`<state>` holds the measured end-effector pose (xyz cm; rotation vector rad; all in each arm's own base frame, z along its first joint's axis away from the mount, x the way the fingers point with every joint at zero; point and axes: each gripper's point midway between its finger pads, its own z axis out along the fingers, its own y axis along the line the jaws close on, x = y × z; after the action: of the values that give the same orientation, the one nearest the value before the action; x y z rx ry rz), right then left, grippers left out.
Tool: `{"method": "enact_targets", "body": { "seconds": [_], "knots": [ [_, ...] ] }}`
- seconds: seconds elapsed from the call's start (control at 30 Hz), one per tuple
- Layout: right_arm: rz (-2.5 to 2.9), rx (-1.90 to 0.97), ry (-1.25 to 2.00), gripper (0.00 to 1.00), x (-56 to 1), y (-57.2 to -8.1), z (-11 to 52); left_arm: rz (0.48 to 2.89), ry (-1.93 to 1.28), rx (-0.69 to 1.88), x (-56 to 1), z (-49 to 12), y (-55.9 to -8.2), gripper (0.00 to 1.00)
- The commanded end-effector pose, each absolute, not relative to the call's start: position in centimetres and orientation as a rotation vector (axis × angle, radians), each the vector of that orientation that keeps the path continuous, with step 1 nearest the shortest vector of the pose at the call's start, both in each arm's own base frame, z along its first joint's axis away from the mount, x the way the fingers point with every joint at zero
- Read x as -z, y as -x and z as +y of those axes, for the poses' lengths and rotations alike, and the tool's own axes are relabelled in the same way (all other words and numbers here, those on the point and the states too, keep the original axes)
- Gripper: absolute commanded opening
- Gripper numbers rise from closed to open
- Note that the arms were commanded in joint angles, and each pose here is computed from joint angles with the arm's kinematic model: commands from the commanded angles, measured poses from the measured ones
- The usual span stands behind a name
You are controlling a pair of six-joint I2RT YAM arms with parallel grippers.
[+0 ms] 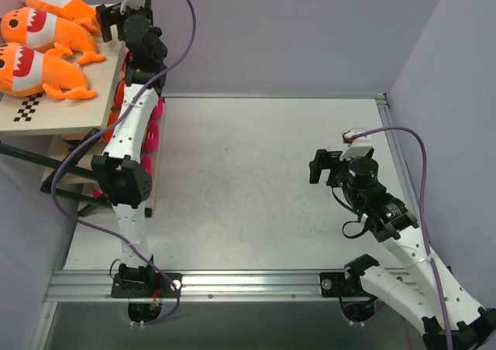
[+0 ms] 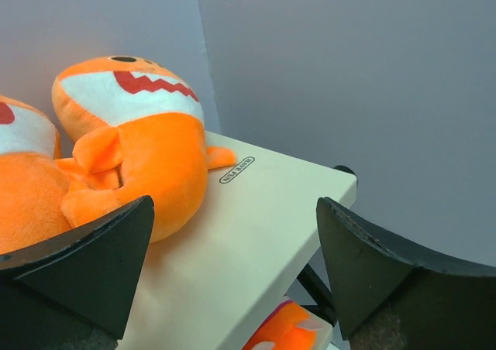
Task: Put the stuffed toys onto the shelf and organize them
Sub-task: Place the stuffed toy onto shelf
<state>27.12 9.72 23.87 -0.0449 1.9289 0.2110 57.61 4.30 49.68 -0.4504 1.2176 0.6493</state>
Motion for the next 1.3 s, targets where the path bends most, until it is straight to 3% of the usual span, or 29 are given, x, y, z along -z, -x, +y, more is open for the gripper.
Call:
{"method": "enact_targets", "body": {
  "seconds": [0.0,0.4,0.57,0.7,0.93,1.27],
  "knots": [
    [1.896,-0.202,0.037,1.0,-24.9,-27.3,9.6,1.122,0.426,-0.554,-54.6,3.0,-55.2,0.95],
    [1.848,-0.18,-0.008,0.99,-27.1,-26.9,8.5,1.073,0.292,-0.381,-59.0,-3.8,-51.5,0.95],
    [1.808,-0.142,-0.075,0.99,-28.9,-26.3,6.9,1.137,0.221,-0.244,-57.4,-7.0,-49.8,0.94],
    [1.76,-0.129,-0.159,0.99,-30.2,-25.5,5.5,1.148,0.139,-0.131,-57.7,-9.6,-45.3,0.94],
    [1.681,-0.092,-0.297,0.99,-31.3,-23.9,2.8,1.275,0.017,0.039,-52.7,-11.5,-37.6,0.94],
    [1.599,-0.052,-0.348,1.0,-32.0,-21.8,0.4,1.448,-0.008,0.105,-44.6,-6.8,-25.9,0.94]
  ]
}}
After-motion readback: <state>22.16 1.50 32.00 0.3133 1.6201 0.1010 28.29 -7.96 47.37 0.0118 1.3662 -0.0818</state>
